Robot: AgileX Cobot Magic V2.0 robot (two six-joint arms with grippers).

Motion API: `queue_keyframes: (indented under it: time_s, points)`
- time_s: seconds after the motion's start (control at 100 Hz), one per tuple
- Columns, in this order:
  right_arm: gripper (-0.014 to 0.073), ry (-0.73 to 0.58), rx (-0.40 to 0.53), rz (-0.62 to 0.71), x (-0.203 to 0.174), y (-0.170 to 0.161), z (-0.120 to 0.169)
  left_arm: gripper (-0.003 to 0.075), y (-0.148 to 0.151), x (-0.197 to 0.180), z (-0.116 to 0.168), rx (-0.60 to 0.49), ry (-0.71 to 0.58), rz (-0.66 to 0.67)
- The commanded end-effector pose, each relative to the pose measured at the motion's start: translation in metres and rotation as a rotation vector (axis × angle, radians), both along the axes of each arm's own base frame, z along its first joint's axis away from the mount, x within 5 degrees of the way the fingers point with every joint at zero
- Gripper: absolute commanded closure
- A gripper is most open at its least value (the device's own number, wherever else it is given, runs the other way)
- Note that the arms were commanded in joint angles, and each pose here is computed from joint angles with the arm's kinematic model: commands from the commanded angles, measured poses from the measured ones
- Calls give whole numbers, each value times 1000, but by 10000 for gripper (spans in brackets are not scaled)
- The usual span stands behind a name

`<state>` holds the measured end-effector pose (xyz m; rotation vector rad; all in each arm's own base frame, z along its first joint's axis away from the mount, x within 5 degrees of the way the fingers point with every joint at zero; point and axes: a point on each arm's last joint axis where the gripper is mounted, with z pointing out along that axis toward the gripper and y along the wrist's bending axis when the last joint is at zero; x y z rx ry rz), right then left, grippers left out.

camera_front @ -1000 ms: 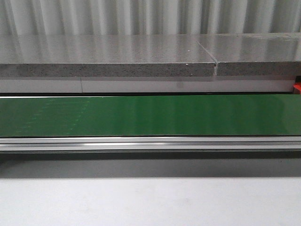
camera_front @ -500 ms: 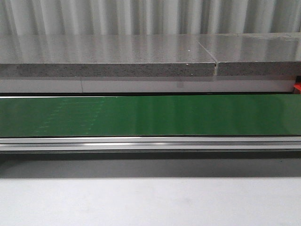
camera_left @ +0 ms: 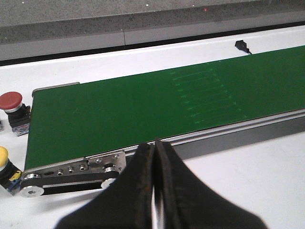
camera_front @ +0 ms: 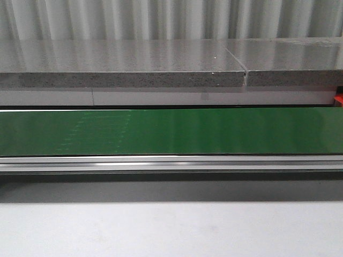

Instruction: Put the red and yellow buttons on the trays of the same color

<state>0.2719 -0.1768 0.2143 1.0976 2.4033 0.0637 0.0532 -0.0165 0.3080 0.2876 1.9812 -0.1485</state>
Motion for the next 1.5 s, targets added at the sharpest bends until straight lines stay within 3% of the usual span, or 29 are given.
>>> queue_keyframes:
  time_s: [0.0, 0.25, 0.35, 0.61, 0.75, 1.15, 1.49]
  points:
    - [48, -83, -81, 4, 0, -2, 25, 741, -1, 2, 14, -39, -80, -3]
    - [64, -167, -149, 17, -10, 8, 59, 741, -1, 2, 14, -39, -80, -3]
    - [123, -206, -197, 71, -12, 21, 76, 741, -1, 2, 14, -39, -80, -3]
    - [510, -268, -282, 276, -12, 71, 107, 741, -1, 2, 14, -39, -80, -3]
    - [667, -292, -312, 447, -10, 109, 117, 741, -1, 2, 14, -39, -80, -3]
    - [664, -377, -389, 819, -27, 186, 135, 741, -1, 2, 14, -39, -80, -3]
    - [664, -440, -419, 874, -81, 196, 116, 741, -1, 2, 14, -39, -80, -3]
